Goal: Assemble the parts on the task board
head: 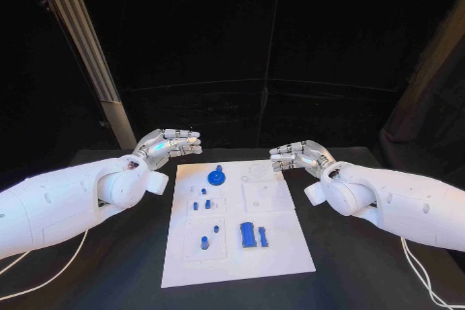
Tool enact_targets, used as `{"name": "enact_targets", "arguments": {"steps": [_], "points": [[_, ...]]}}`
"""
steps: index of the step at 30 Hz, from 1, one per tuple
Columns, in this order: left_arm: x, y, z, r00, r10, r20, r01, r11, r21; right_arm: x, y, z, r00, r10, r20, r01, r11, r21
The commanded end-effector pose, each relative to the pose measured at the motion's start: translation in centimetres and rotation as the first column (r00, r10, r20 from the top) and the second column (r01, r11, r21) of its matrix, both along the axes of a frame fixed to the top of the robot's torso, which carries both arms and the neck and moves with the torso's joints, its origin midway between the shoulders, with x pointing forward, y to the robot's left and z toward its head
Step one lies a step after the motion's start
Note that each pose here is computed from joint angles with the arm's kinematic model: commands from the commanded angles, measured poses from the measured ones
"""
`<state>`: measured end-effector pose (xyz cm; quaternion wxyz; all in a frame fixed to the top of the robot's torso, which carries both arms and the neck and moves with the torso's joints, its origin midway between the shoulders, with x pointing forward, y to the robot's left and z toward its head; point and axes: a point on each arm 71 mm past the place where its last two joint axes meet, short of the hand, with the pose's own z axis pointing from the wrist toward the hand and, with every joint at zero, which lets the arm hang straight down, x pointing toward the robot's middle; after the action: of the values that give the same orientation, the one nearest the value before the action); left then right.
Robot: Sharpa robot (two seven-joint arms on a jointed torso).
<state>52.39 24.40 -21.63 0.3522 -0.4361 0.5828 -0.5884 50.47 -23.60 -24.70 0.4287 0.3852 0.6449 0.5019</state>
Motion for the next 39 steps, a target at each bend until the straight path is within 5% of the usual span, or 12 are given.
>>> {"name": "enact_targets", "arguments": {"steps": [1,9,10,16,26,35,39], "points": [[0.72,0.5,-0.03,0.994,0.105,0.039,-0.103,0.994,-0.044,1.0,0.2,0.3,0.999,-0.002,0.039,-0.004,0.989,0.151],[1.63,0.1,-0.84,0.986,0.159,0.045,-0.158,0.987,-0.042,2.3,1.1,0.0,0.998,-0.002,0.058,-0.007,0.985,0.172],[1.38,-0.3,-1.13,0.995,0.097,0.014,-0.097,0.995,-0.015,2.2,0.8,-0.3,0.999,-0.024,0.032,0.021,0.995,0.102],[0.91,-0.7,-1.30,0.993,0.115,0.016,-0.115,0.993,-0.009,1.8,1.1,-0.2,0.998,-0.049,0.040,0.044,0.992,0.115],[-2.18,-3.0,-1.68,0.973,0.226,0.039,-0.227,0.974,0.027,-1.3,3.0,1.0,0.978,-0.200,0.065,0.185,0.966,0.181],[-5.33,-4.8,-1.09,0.941,0.329,0.077,-0.333,0.941,0.057,-3.9,4.2,2.1,0.950,-0.305,0.064,0.287,0.935,0.207],[-5.98,-5.1,-0.87,0.933,0.349,0.086,-0.355,0.933,0.062,-4.3,4.4,2.3,0.946,-0.319,0.063,0.300,0.931,0.208]]}}
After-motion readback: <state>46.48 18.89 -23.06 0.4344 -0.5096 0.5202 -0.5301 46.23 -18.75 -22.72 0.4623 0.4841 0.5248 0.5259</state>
